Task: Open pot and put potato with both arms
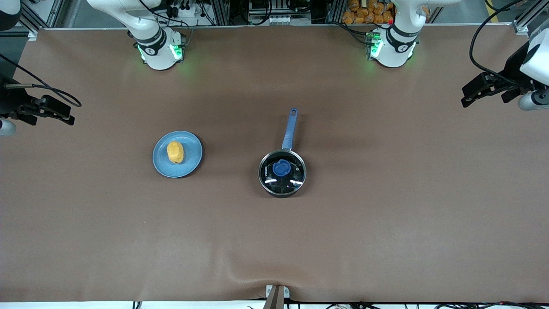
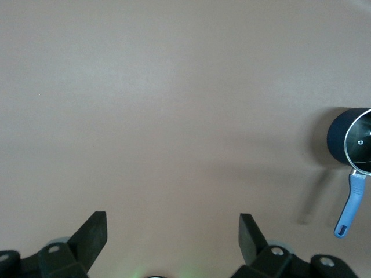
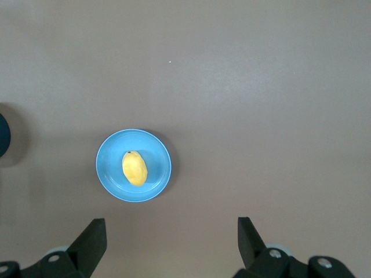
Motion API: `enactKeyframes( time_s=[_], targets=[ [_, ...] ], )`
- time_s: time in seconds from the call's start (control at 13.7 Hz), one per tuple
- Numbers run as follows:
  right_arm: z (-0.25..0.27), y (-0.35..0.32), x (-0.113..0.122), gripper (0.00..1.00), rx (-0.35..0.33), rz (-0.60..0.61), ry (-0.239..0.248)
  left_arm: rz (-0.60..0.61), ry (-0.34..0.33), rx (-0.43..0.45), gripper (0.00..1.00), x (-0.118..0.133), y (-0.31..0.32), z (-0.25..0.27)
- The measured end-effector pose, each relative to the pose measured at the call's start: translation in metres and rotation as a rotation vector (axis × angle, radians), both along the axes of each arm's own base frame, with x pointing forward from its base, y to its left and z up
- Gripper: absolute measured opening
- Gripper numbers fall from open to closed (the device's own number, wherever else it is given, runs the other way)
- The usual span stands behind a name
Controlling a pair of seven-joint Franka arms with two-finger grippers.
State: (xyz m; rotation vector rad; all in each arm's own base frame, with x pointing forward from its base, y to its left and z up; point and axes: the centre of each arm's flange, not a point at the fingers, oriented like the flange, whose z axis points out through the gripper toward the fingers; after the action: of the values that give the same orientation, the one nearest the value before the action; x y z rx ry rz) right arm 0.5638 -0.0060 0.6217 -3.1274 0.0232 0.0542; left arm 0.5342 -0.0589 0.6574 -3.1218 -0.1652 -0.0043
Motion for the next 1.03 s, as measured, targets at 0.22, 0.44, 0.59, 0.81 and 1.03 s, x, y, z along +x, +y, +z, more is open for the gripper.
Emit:
enactKeyframes(
  time_s=[0.22, 0.44, 0.59, 0.81, 1.03],
  targets=[
    [0.0, 0.0001, 0.0, 1.0, 0.0, 0.0, 0.0, 0.0, 0.0, 0.0, 1.0, 0.0, 0.0, 0.0],
    [0.0, 0.0004, 0.0, 1.0, 0.0, 0.001, 0.0, 0.0, 0.0, 0.0, 1.0, 0.0, 0.0, 0.0],
    [0.0, 0.0004, 0.0, 1.0, 0.0, 0.001, 0.0, 0.003, 0.0, 0.0, 1.0, 0.0, 0.0, 0.0],
    [0.0, 0.0005, 0.0, 1.0, 0.0, 0.001, 0.0, 0.03, 0.0, 0.0, 1.0, 0.0, -0.0002, 0.0],
    [0.0, 0.0005, 0.0, 1.0, 0.0, 0.001, 0.0, 0.037, 0.001, -0.001, 1.0, -0.0001, -0.0037, -0.0008]
  ],
)
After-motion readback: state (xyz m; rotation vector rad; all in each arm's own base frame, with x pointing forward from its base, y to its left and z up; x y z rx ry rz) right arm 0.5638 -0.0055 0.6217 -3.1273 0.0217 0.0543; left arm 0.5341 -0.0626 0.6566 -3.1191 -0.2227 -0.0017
